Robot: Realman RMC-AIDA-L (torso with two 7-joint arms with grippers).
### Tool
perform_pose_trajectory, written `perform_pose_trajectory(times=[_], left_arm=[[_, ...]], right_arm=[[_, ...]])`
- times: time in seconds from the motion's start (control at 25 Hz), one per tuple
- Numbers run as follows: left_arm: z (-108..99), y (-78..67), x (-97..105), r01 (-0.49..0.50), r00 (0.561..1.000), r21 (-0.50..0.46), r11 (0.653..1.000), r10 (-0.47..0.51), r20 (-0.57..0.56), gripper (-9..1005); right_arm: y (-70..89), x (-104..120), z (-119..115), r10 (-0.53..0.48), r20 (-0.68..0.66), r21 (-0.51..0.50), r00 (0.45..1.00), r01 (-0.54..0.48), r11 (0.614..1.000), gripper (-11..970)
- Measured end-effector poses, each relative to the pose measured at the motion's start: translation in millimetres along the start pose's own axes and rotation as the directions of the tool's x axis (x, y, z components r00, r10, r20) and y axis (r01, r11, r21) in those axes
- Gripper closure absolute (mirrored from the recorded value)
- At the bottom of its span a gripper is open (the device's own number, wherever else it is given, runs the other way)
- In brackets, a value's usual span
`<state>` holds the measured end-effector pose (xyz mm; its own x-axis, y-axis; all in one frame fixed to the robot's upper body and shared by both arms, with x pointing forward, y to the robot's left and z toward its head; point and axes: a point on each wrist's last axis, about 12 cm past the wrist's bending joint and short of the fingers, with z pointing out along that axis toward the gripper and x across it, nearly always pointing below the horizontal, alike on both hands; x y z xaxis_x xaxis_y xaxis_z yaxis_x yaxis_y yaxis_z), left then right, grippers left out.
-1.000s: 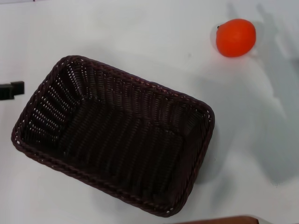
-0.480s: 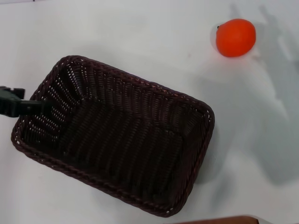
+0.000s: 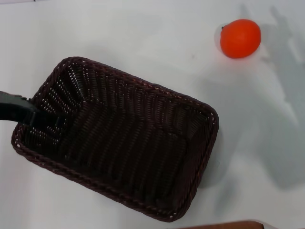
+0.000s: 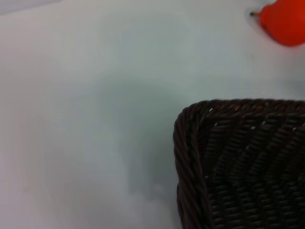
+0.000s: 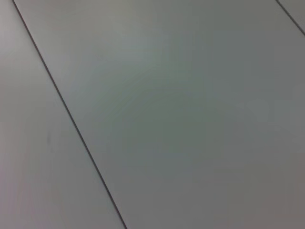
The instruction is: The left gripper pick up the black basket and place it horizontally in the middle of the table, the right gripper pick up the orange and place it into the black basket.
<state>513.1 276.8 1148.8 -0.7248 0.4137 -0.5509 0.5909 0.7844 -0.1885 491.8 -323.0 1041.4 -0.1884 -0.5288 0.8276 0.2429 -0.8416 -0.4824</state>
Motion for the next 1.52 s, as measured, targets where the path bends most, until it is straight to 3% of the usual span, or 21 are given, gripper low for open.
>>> perform_pose_trajectory(times=[0.16, 0.6, 0.8, 1.04, 1.32, 1.52], left_arm=[[4, -1.0, -3, 0.002, 1.000, 0.009, 1.000, -0.002, -0.028, 242], [5, 3.4, -5, 0.060, 0.998, -0.012, 0.998, -0.061, -0.008, 475], [5, 7.7, -3, 0.085, 0.996, -0.041, 0.996, -0.084, 0.019, 709], [6, 10.8, -4, 0.180, 0.983, -0.074, 0.981, -0.176, 0.057, 818], [4, 9.5, -7, 0.329, 0.940, -0.036, 0.944, -0.324, 0.107, 820], [0, 9.7, 4, 0.451, 0.875, 0.022, 0.892, -0.447, 0.184, 821]], right_arm=[[0.7, 1, 0, 0.000, -0.006, -0.006, 1.000, 0.000, 1.000, 5], [1.2, 2, 0, 0.000, -0.016, -0.009, 1.000, 0.000, 1.000, 4], [0.8, 3, 0, 0.000, -0.026, -0.005, 1.000, 0.000, 1.000, 5], [2.5, 7, 4, 0.004, -0.053, -0.019, 0.999, -0.005, 1.000, 5], [3.4, 14, 17, 0.020, -0.096, -0.018, 0.995, -0.022, 1.000, 5], [3.5, 19, 30, 0.031, -0.112, -0.019, 0.993, -0.034, 0.999, 5]])
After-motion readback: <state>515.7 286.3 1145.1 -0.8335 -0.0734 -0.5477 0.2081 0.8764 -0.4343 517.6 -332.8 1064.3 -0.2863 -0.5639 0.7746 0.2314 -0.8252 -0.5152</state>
